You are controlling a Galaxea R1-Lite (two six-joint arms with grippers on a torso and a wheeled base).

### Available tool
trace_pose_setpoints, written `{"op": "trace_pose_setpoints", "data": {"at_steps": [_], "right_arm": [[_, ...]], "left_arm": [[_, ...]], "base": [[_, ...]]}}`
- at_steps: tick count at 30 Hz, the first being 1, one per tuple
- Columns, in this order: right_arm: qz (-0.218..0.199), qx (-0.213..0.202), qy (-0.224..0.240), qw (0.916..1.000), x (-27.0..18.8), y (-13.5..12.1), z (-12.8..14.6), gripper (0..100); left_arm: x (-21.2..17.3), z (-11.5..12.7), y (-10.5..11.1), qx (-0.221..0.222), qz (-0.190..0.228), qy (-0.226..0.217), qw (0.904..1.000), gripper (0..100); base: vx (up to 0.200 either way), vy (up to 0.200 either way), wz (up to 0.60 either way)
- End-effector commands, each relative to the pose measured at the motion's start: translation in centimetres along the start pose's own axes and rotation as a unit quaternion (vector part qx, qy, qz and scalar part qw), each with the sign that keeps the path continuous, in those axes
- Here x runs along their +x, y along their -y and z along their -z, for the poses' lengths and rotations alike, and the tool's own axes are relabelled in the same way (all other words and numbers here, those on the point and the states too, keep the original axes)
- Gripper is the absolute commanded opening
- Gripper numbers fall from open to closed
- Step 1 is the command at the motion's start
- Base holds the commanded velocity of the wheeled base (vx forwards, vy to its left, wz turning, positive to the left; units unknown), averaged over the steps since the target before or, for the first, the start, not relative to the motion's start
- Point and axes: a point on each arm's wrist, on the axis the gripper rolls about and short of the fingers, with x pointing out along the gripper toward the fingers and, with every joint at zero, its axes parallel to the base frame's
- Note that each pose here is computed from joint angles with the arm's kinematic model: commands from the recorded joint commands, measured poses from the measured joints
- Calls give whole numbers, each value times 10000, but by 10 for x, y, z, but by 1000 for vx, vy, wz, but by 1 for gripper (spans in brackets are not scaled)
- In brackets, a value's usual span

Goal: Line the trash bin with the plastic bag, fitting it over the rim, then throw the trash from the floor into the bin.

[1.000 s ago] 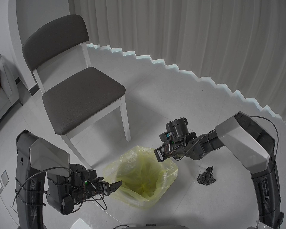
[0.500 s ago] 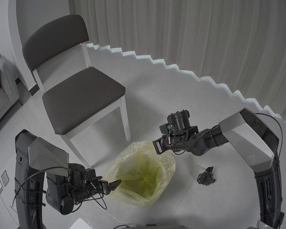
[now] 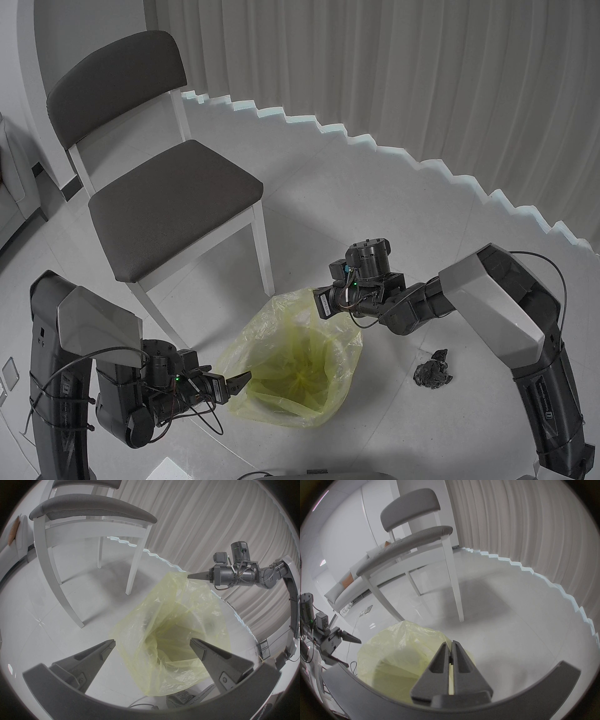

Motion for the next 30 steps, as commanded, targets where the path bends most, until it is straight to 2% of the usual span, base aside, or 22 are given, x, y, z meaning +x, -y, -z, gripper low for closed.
{"op": "trace_pose_setpoints", "data": {"at_steps": [1,9,21,26,27,30], "right_arm": [[-114,68,151,9998,4,-8,5,0],[-114,49,83,9999,3,-9,7,0],[36,166,-397,9991,20,11,48,0],[34,176,-473,9987,19,11,53,0],[-18,155,-642,9978,13,4,61,0],[-72,124,-713,9974,6,-3,59,0]], "left_arm": [[-1,-2,0,8,0,92,10000,100],[-2,-1,1,10,-9,62,10000,100],[0,1,0,7,-4,21,10000,100],[-1,2,0,5,-6,14,10000,100],[-1,2,0,-5,-2,-3,10000,100],[0,5,-1,-17,-16,-61,10000,100]], "base": [[0,0,0],[0,0,0],[0,0,0],[0,0,0],[0,0,0],[0,0,0]]}}
